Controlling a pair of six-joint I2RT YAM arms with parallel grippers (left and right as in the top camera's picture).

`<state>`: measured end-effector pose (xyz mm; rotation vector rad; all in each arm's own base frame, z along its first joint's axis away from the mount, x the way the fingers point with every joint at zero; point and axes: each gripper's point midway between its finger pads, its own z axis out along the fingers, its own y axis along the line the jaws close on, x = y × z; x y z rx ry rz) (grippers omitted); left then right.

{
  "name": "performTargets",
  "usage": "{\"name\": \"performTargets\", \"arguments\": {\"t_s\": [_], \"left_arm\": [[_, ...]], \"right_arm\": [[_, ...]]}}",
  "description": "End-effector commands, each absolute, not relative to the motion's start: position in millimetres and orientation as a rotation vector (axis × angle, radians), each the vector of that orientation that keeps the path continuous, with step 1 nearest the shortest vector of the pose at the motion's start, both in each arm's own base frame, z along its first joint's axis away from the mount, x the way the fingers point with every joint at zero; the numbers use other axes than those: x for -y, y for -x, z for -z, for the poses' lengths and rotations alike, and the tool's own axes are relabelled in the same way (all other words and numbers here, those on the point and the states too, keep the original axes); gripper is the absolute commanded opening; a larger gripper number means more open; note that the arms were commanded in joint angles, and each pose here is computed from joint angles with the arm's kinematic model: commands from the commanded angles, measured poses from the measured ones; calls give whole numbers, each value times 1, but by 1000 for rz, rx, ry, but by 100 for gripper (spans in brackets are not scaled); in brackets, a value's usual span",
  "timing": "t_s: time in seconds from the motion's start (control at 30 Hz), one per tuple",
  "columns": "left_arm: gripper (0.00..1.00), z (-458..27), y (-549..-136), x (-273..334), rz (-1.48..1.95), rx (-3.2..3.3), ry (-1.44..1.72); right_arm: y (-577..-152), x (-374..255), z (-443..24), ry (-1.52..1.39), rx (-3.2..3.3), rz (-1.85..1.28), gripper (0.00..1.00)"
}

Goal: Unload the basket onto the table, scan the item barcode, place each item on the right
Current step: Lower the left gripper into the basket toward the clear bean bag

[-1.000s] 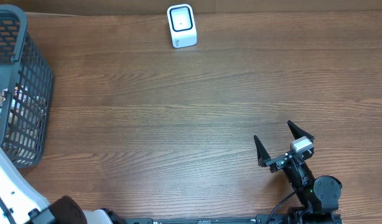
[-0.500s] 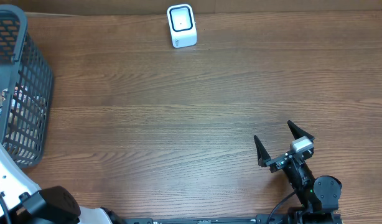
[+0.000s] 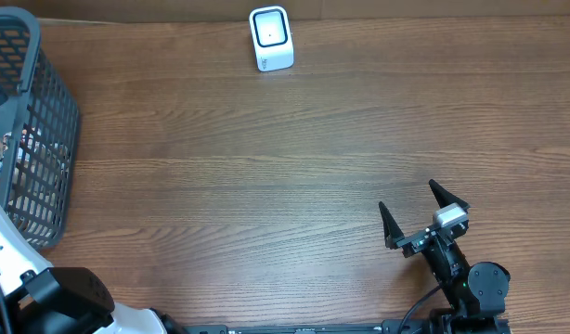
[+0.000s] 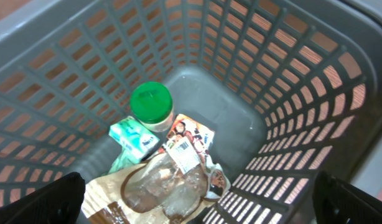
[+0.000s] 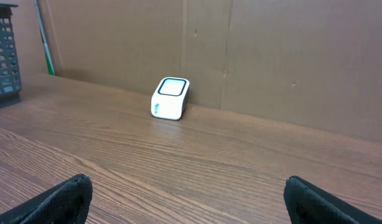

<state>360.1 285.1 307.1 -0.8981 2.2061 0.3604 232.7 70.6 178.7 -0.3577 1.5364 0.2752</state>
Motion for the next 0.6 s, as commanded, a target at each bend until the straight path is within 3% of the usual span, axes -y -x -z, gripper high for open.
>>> {"name": "performTargets", "arguments": {"t_s": [0.0,0.57], "left_arm": [[100,-301,-361,-290,-340,-2230,891],[100,-284,-348,-304,-311,-2283,862]], "right_arm": [[-232,-71,-177,356,-1531,-283,100],[-232,-71,-177,356,-1531,-283,100]]}}
